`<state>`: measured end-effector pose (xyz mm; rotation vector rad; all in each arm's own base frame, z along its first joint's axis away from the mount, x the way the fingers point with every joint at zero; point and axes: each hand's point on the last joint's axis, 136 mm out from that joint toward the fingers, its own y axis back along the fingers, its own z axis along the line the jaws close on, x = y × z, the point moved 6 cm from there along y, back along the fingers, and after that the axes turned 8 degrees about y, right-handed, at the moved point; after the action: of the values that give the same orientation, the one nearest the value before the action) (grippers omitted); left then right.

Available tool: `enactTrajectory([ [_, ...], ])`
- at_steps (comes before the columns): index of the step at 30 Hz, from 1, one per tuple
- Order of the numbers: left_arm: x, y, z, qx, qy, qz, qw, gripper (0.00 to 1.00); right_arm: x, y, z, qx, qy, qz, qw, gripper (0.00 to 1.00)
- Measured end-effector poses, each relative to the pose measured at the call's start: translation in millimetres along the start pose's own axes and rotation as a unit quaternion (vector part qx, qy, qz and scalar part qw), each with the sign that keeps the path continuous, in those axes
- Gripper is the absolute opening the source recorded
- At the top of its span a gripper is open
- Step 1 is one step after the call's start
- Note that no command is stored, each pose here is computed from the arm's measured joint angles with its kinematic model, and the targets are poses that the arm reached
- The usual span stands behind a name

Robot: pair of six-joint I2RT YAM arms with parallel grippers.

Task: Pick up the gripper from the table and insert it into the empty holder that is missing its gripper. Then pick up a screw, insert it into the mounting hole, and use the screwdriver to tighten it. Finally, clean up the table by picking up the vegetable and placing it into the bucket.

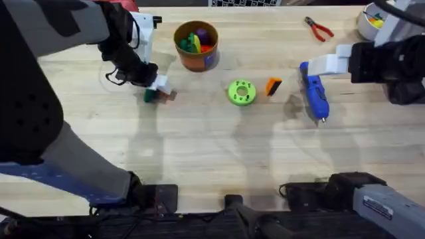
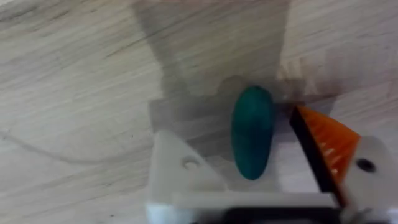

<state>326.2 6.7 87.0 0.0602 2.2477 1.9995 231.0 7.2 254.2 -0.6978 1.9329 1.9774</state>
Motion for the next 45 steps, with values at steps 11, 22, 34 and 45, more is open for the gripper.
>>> enactTrajectory([
  [11, -3.1, 2.5, -4.6, 0.014, -0.001, -0.009, 1.0, 0.022, -0.1, 0.0, 0.0, 0.0, 0.0, 0.0, 1.0, 0.994],
  [22, -1.5, 8.8, -3.1, 0.006, 0.01, 0.004, 1.0, 0.021, 0.0, 0.0, 0.0, 0.0, 0.0, 0.0, 1.0, 0.994],
  [34, -0.3, 113.0, -15.7, -0.017, 0.022, -0.145, 0.989, 0.021, -0.2, 0.1, 0.0, 0.0, 0.0, 0.0, 1.0, 0.993],
  [45, 48.1, 194.8, -34.8, -0.027, 0.028, -0.258, 0.965, 0.021, -0.1, 0.1, -0.1, 0.0, 0.0, 0.0, 1.0, 0.994],
])
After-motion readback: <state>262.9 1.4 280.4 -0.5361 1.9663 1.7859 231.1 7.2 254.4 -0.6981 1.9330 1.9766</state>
